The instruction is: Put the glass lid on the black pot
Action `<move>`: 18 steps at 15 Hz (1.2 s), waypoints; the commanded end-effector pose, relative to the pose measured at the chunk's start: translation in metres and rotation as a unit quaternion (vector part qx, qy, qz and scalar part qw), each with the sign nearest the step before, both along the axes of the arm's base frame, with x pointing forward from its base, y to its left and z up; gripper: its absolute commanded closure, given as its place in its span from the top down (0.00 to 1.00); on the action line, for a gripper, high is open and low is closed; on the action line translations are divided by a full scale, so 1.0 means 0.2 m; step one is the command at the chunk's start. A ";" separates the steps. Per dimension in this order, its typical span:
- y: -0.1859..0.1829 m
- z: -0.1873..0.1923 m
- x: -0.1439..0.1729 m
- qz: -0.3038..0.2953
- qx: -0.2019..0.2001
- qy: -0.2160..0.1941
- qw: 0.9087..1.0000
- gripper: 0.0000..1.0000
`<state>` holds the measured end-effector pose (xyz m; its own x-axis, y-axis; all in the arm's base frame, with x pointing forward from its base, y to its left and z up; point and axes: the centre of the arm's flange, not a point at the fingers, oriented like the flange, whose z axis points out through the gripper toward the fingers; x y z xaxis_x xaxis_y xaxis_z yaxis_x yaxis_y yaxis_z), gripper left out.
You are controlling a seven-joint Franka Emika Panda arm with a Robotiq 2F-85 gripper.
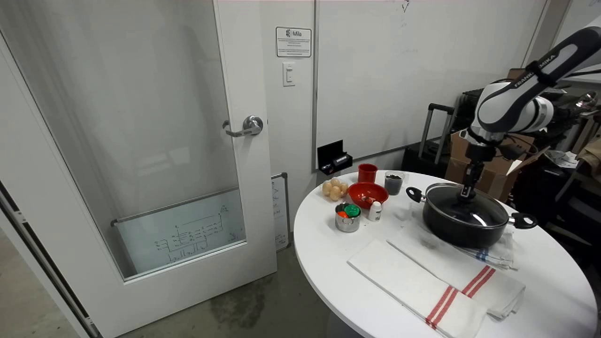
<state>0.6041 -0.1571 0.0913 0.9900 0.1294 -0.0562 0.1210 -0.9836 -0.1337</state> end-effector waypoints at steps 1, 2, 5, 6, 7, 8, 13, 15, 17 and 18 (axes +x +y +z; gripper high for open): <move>0.02 0.04 -0.03 -0.008 0.006 0.002 1.000 0.24; 0.02 0.05 -0.03 -0.008 0.005 0.002 1.000 0.24; 0.02 0.06 -0.04 -0.008 0.003 0.001 1.000 0.24; 0.02 0.07 -0.05 -0.008 0.003 0.001 1.000 0.24; 0.02 0.07 -0.05 -0.008 0.003 0.001 1.000 0.24; 0.02 0.07 -0.06 -0.008 0.003 0.001 1.000 0.24; 0.02 0.05 -0.05 -0.007 0.004 0.004 1.000 0.24; 0.02 0.05 -0.05 -0.007 0.003 0.006 1.000 0.24; 0.03 0.05 -0.05 -0.007 0.001 0.005 1.000 0.75; 0.03 0.06 -0.05 -0.006 0.001 0.004 1.000 0.82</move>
